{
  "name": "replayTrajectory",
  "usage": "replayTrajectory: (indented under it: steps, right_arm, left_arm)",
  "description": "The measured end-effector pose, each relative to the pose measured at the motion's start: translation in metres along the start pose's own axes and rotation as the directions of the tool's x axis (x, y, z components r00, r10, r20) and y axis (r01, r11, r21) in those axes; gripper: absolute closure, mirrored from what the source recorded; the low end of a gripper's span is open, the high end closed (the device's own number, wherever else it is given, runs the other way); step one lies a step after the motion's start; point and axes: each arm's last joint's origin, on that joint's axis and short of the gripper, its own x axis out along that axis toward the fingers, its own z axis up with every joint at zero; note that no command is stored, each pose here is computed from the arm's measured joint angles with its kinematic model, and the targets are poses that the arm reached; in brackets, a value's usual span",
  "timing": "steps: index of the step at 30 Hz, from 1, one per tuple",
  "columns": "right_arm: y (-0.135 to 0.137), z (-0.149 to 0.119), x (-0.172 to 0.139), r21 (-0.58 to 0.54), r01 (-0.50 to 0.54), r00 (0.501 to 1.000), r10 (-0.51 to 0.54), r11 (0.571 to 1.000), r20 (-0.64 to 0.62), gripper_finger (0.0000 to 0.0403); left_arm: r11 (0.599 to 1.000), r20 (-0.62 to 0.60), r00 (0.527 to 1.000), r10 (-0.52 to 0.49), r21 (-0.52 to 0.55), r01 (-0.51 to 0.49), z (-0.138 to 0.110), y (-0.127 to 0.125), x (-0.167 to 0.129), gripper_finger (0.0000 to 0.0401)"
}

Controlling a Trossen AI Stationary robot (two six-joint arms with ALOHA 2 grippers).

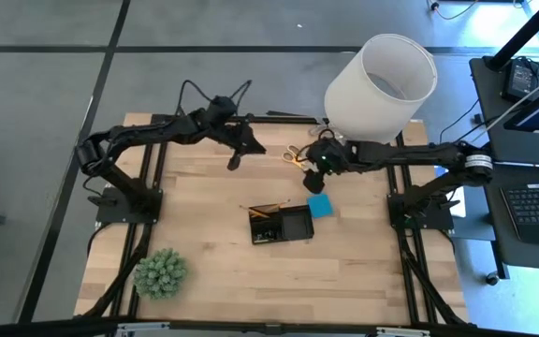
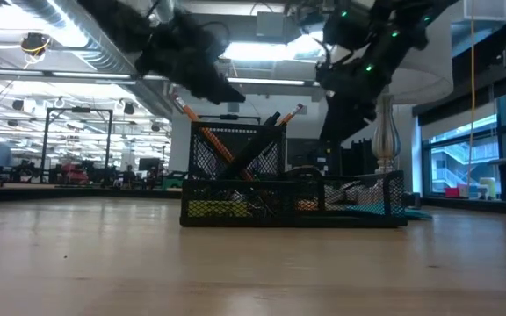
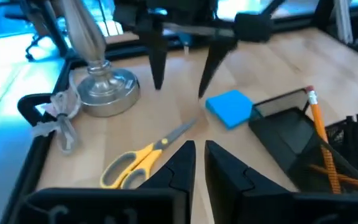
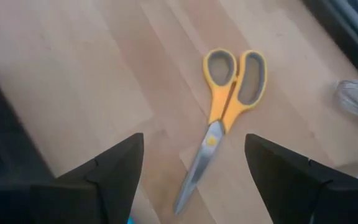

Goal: Pick and place office supplies into organizer
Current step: Put the yellow scissors into the desk organizer

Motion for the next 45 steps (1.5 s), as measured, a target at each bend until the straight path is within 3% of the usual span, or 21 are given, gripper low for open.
replayTrajectory:
  steps: [9, 16, 29, 45]
  right_arm:
    - [-0.007, 0.011, 0.042, 0.048, 0.061, 0.989, -0.054, 0.997, -0.137, 0.0122]
    - [-0.01, 0.013, 0.08, 0.067, 0.1, 0.971, -0.083, 0.993, -0.226, 0.0122]
    - [-0.029, 0.01, 0.115, 0.084, 0.193, 0.944, -0.162, 0.978, -0.286, 0.0122]
    - [-0.029, 0.012, 0.126, 0.135, 0.078, 0.965, -0.04, 0.988, -0.26, 0.0122]
  left_arm:
    - [0.999, 0.238, 0.971, 0.033, 0.013, -0.037, -0.054, 0.002, -0.019, 0.0349]
    - [0.998, 0.291, 0.955, 0.063, -0.02, -0.059, -0.072, -0.01, -0.024, 0.0348]
    - [0.998, 0.293, 0.954, 0.066, -0.035, -0.058, -0.072, -0.011, -0.023, 0.0346]
    - [0.998, 0.284, 0.957, 0.063, -0.043, -0.053, -0.073, -0.011, -0.023, 0.0345]
